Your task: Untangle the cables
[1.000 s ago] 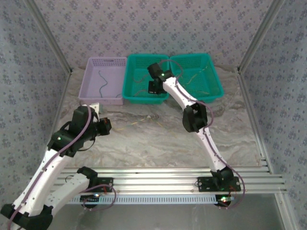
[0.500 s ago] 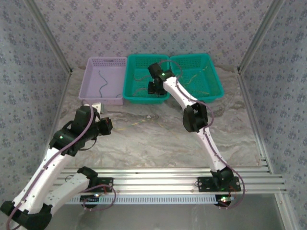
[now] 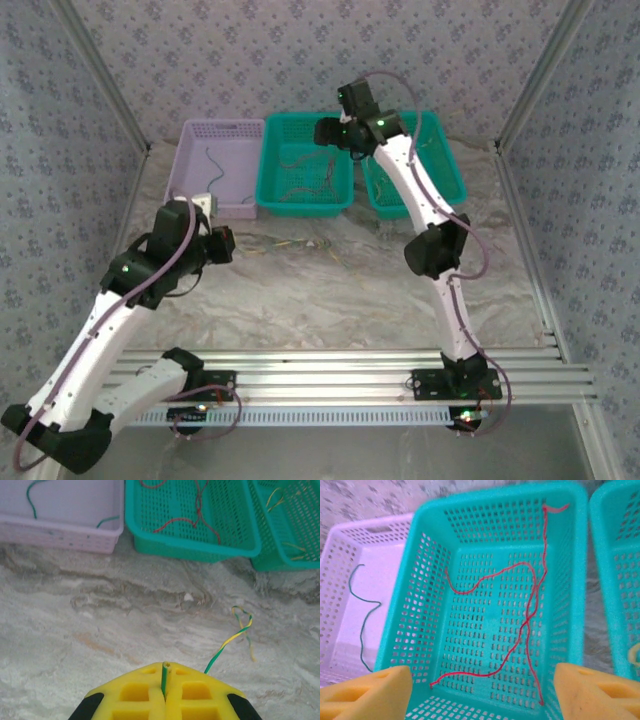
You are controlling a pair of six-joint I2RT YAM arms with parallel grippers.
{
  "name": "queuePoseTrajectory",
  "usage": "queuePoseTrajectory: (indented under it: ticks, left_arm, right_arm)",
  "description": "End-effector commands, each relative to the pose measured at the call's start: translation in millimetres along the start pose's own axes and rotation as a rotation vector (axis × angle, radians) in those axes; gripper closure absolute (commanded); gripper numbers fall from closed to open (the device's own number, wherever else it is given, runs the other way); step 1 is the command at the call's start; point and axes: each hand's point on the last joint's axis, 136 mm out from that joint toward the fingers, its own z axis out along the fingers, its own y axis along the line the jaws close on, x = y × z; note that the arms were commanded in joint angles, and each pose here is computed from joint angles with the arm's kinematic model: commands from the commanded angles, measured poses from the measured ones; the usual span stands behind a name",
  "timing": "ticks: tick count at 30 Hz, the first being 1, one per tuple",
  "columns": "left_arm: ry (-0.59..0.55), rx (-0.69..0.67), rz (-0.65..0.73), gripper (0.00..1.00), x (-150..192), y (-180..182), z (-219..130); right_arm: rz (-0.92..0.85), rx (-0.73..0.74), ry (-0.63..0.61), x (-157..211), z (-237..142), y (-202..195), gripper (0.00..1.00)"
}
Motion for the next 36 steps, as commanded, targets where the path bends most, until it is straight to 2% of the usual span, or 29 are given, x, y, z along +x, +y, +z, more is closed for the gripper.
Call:
queuePoseTrajectory:
  ticks: [1, 5, 8, 13, 18, 24, 28, 32, 36]
  left_arm:
    - [-0.083, 0.024, 0.058, 1.00, -36.8, -17.6, -12.9]
    - [-0.153, 0.067, 0.121, 1.00, -82.9, -52.4, -22.9]
    - [-0.211, 0.103, 0.180, 1.00, -120.4, -87.0, -29.9]
    - [-0.282, 0.157, 0.277, 1.00, -174.1, -146.1, -34.0]
    - [-0.336, 0.165, 0.389, 1.00, -212.0, -198.0, -24.5]
    - [-0.431, 0.159, 0.402, 1.00, -235.8, -225.2, 11.3]
    - [-0.426, 0.191, 0.384, 1.00, -233.3, -245.9, 50.6]
    - [-0.469, 0.122, 0.416, 1.00, -234.3, -255.3, 81.8]
    - [-0.496, 0.111, 0.447, 1.00, -230.8, -269.7, 113.2]
  right_arm:
    - [-0.076, 0.068, -0.076, -19.3, -58.7, -5.4, 0.18]
    - [-0.063, 0.137, -0.206, -37.6, -126.9, -26.3, 0.09]
    - [-0.032, 0.121, -0.320, -37.1, -186.7, -38.7, 0.00]
    - [0.006, 0.155, -0.445, -3.5, -266.5, -66.2, 0.00]
    - [0.100, 0.165, -0.560, 50.5, -332.3, -100.2, 0.00]
    - [0.166, 0.162, -0.572, 110.8, -370.5, -127.5, 0.00]
    - [0.155, 0.170, -0.574, 130.5, -389.5, -137.3, 0.00]
    - [0.154, 0.136, -0.588, 145.0, -406.7, -139.7, 0.00]
    - [0.159, 0.102, -0.589, 161.0, -416.1, -142.1, 0.00]
